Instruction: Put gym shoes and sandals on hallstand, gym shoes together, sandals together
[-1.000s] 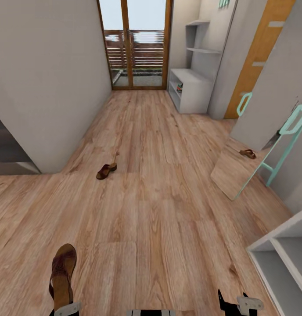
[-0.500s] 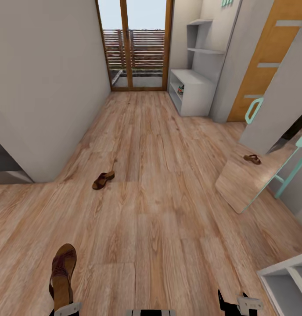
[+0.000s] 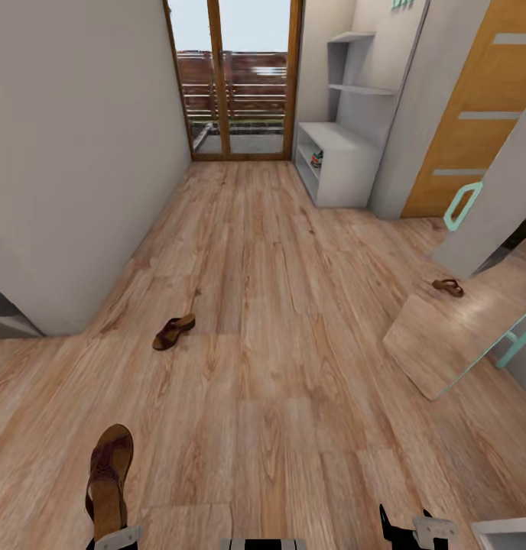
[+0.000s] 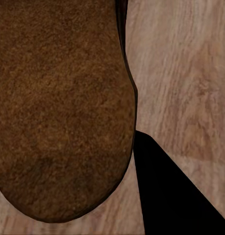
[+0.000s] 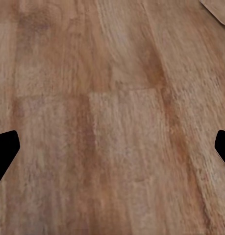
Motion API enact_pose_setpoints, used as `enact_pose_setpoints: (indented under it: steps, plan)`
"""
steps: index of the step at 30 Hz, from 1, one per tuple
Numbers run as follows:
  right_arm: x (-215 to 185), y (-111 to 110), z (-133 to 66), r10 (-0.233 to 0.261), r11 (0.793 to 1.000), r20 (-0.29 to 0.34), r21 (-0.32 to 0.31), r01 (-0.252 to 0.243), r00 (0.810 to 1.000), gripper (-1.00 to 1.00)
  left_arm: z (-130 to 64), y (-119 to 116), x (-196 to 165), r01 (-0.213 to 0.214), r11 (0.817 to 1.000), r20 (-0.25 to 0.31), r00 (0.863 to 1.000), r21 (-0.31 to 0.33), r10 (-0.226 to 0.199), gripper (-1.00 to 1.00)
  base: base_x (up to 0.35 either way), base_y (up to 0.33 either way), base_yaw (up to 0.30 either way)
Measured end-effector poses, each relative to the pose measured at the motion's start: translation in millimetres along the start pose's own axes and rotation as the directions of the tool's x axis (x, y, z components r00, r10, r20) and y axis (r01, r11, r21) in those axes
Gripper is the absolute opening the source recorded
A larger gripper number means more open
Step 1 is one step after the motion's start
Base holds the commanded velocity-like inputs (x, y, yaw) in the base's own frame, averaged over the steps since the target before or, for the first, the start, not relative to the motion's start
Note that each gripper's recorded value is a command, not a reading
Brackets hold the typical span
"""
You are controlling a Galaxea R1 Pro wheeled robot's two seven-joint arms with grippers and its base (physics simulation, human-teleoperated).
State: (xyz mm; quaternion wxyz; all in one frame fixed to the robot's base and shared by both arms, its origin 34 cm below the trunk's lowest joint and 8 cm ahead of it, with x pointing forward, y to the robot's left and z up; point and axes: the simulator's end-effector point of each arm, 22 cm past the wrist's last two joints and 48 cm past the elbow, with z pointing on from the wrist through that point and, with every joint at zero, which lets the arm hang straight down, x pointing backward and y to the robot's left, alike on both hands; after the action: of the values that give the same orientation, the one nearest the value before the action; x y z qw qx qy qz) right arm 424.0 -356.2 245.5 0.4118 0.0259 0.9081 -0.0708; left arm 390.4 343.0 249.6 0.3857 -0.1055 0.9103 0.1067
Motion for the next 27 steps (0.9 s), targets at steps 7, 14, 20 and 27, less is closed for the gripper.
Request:
enact_pose_setpoints:
  steps: [7, 14, 20, 27]
  plan:
    - [0.0, 0.0, 0.0, 0.0, 1.0, 0.0, 0.0, 0.0, 1.0, 1.0, 0.2, -0.2, -0.3, -0.001, 1.0, 0.001, 1.0, 0.001, 0.001, -1.0, 0.34, 0.0, 0.0]
    - [-0.1, 0.0, 0.0, 0.0, 1.0, 0.0, 0.0, 0.0, 1.0, 1.0, 0.2, -0.2, -0.3, -0.001, 1.0, 0.0, 1.0, 0.001, 0.001, -1.0, 0.34, 0.0, 0.0]
    - [0.0, 0.0, 0.0, 0.0, 1.0, 0.0, 0.0, 0.0, 1.0, 1.0, 0.0, -0.1, -0.1, -0.001, 1.0, 0.0, 1.0, 0.001, 0.001, -1.0, 0.34, 0.0, 0.0]
    - [0.0, -0.3, 0.0, 0.0, 1.0, 0.0, 0.001, 0.0, 1.0, 1.0, 0.0, -0.1, 0.0, 0.0, 1.0, 0.0, 1.0, 0.0, 0.0, -1.0, 0.34, 0.0, 0.0]
